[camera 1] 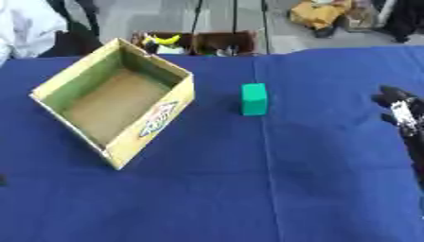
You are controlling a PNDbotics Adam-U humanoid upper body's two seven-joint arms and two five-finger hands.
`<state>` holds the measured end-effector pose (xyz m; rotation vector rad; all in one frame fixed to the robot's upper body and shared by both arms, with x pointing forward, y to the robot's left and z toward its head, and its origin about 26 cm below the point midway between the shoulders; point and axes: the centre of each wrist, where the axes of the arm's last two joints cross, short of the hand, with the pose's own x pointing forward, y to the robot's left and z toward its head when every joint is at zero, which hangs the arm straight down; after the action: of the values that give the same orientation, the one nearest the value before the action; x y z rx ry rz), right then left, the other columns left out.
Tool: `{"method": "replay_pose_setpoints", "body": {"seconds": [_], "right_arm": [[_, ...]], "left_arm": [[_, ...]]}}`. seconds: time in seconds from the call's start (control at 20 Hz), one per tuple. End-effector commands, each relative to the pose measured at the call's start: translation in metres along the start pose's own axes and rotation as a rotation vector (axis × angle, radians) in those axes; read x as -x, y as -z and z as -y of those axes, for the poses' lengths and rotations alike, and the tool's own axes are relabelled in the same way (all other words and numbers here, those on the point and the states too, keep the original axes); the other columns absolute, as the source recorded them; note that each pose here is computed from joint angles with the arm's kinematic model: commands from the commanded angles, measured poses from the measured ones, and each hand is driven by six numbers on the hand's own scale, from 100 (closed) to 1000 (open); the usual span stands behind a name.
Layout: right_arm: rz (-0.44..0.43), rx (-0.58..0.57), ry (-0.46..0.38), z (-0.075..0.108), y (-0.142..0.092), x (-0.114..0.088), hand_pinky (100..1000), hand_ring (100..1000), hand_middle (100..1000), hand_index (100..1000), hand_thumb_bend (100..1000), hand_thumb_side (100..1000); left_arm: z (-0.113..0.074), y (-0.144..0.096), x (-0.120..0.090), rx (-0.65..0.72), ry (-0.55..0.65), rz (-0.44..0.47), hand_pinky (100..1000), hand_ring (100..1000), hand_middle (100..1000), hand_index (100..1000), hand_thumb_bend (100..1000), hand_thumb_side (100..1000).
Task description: Pick up objects on the table and place them in the box.
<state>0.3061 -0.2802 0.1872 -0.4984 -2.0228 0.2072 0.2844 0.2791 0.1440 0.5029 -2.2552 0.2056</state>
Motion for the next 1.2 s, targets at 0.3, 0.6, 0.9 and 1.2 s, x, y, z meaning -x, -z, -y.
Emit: {"method": "replay_pose_setpoints", "body": {"seconds": [0.3, 0.6, 0.9, 1.2], "right_arm": [[0.049, 0.022, 0.007, 0.001, 0.004, -0.013, 901, 926, 780, 885, 100, 890], [0.131, 0.027, -0.051, 0.007, 0.018, -0.029, 887, 924, 789, 885, 100, 892], [0.181, 0.023, -0.128, 0.009, 0.029, -0.038, 862, 908, 796, 879, 100, 895], [0.373, -0.072, -0.305, 0.014, 0.051, -0.080, 837, 890, 780, 877, 111, 902]], "left_arm": [[-0.004, 0.005, -0.006, 0.000, 0.011, 0.031, 249, 621, 672, 853, 246, 932], [-0.004, 0.005, -0.006, 0.002, 0.011, 0.030, 249, 621, 673, 853, 246, 931], [-0.004, 0.004, -0.006, 0.006, 0.011, 0.028, 248, 621, 673, 853, 246, 930], [-0.004, -0.002, -0.002, 0.039, 0.013, 0.002, 246, 621, 673, 853, 244, 929]]}}
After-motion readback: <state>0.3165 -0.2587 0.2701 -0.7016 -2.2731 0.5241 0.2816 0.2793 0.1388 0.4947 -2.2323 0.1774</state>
